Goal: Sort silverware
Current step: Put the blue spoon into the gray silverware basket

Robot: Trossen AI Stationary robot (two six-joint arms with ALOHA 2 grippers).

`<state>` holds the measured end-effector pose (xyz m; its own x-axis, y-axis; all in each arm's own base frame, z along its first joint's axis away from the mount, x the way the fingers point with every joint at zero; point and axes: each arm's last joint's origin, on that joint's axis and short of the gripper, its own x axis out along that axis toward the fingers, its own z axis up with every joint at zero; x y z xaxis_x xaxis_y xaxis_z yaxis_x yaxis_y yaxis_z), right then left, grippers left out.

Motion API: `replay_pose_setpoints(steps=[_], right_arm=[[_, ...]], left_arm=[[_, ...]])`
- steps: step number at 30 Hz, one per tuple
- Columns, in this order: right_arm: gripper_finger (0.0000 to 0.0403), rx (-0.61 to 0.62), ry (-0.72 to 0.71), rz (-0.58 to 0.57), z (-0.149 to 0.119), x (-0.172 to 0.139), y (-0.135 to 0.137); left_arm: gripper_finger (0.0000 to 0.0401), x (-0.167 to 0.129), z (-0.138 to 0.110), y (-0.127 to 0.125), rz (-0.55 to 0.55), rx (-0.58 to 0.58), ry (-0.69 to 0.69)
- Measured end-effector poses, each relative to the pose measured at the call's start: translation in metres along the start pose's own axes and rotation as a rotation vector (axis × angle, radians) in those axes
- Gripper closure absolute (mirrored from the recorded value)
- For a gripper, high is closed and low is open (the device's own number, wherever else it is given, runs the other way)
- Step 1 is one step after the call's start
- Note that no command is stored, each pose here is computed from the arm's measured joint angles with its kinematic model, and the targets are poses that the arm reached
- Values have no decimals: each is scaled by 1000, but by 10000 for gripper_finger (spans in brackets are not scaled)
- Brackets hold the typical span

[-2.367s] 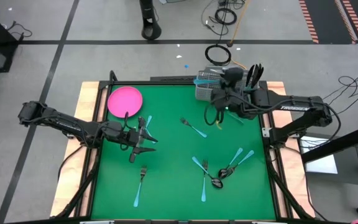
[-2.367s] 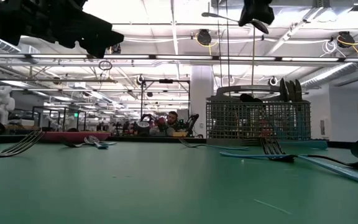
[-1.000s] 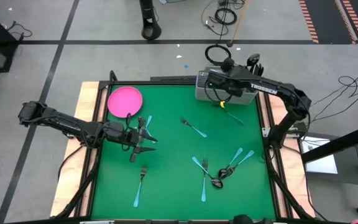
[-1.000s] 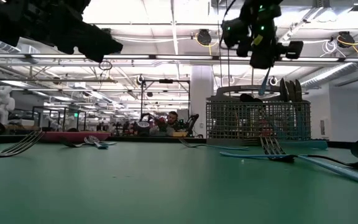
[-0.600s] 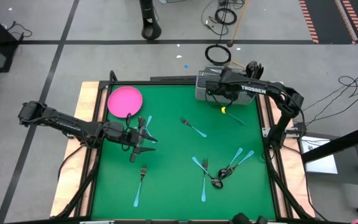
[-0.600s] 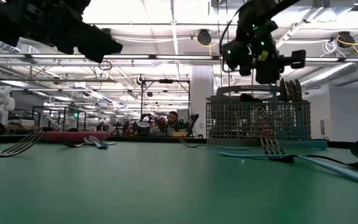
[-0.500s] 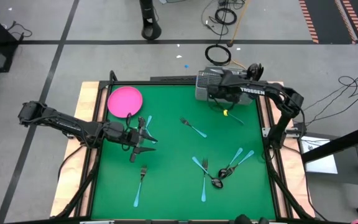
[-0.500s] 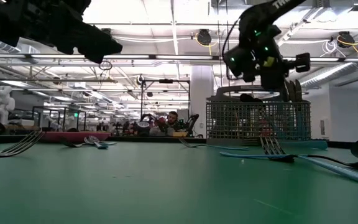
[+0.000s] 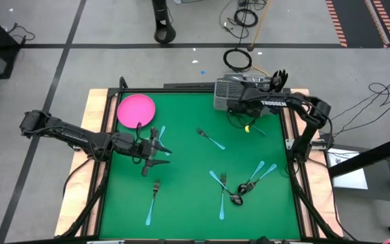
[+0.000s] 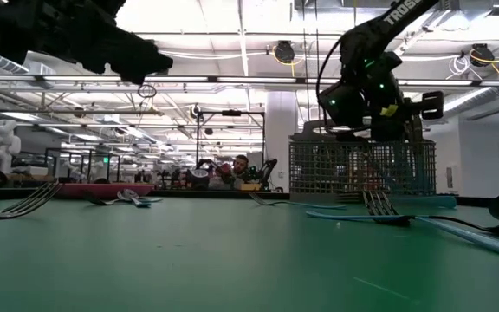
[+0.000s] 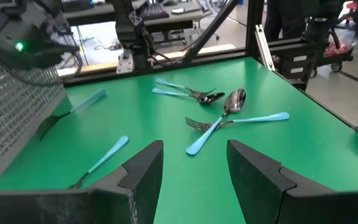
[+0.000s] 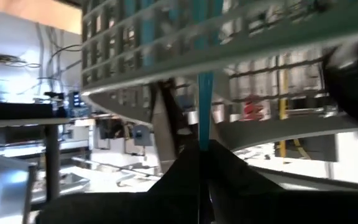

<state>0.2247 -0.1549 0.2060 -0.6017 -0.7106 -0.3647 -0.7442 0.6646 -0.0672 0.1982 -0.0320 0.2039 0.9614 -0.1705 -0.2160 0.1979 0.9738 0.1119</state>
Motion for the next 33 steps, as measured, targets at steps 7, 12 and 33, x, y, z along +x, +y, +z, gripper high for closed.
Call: replay_pose_setpoints(steps=[7, 12, 33], right_arm=[[397, 6, -41, -77, 9, -8, -9], [366, 42, -65, -73, 10, -9, -10], [266, 117, 58, -131, -15, -19, -17]], left_arm=[[221, 0, 2, 0, 2, 23, -17], [221, 0, 2, 0, 2, 26, -17], [221, 0, 1, 0, 2, 25, -16]])
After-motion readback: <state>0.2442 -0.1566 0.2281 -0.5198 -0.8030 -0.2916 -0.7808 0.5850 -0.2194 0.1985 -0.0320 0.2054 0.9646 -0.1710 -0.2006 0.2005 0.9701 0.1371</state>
